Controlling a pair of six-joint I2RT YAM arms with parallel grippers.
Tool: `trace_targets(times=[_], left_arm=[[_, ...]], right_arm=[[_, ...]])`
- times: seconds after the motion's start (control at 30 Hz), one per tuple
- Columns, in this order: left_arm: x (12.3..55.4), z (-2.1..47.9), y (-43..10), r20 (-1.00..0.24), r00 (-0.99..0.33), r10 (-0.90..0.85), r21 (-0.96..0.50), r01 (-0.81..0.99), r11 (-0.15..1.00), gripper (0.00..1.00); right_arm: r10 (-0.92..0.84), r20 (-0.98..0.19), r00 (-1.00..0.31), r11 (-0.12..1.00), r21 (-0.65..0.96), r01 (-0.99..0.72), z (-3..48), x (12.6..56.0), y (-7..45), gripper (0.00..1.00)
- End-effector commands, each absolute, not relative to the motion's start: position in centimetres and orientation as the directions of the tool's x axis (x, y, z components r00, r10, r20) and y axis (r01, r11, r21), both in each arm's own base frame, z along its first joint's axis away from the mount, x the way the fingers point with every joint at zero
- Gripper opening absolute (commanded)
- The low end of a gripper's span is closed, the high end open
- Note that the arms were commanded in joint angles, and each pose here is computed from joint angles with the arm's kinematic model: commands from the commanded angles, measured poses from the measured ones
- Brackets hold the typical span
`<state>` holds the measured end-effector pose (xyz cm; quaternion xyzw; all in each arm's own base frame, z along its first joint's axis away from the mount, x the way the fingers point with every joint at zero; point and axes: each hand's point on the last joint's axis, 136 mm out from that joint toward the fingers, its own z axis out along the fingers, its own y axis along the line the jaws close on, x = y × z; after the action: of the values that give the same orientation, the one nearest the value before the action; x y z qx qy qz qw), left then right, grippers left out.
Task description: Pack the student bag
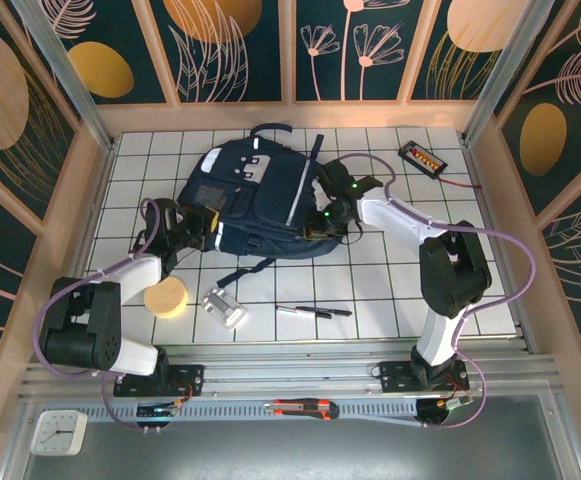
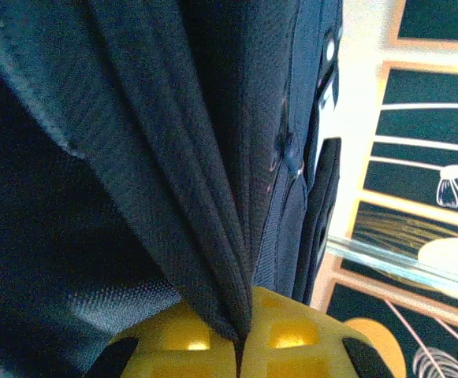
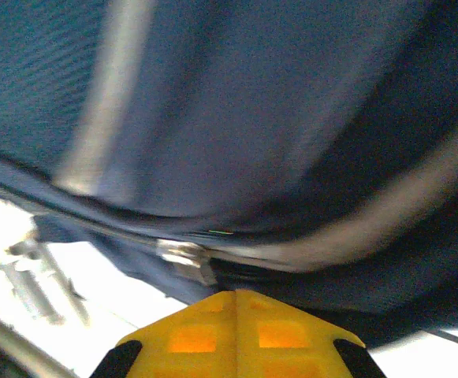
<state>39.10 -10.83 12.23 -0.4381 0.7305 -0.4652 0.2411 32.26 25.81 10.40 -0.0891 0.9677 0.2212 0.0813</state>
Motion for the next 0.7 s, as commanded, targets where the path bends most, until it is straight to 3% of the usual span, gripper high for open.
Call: trace_targets(times=[0.0,0.27,0.33,0.43,0.6,0.67], left_arm=[[42.6,15.3,-8.0,-0.068,-0.433,-0.899,-0.920,-0.321,0.224,0.00],[45.6,16.0,-9.1,-0.089,-0.493,-0.866,-0.925,-0.282,0.256,0.00],[45.6,16.2,-9.2,-0.095,-0.503,-0.859,-0.923,-0.278,0.265,0.22],[44.5,16.6,-9.2,-0.116,-0.520,-0.846,-0.913,-0.280,0.298,0.43],[41.3,16.6,-9.7,-0.129,-0.558,-0.820,-0.891,-0.298,0.343,0.54],[40.0,16.8,-10.0,-0.138,-0.573,-0.808,-0.881,-0.301,0.364,0.60]], right_arm=[[-0.134,-0.116,-0.984,0.913,0.373,-0.168,10.0,30.7,23.3,0.00],[-0.240,-0.125,-0.963,0.839,0.472,-0.271,10.5,28.5,30.5,0.00],[-0.235,-0.132,-0.963,0.831,0.486,-0.269,10.6,28.6,31.1,0.00],[-0.227,-0.165,-0.960,0.820,0.499,-0.280,11.6,29.3,31.6,0.00],[-0.232,-0.188,-0.954,0.808,0.510,-0.297,12.5,29.8,31.8,0.00],[-0.222,-0.194,-0.956,0.807,0.514,-0.291,12.8,30.2,31.4,0.25]])
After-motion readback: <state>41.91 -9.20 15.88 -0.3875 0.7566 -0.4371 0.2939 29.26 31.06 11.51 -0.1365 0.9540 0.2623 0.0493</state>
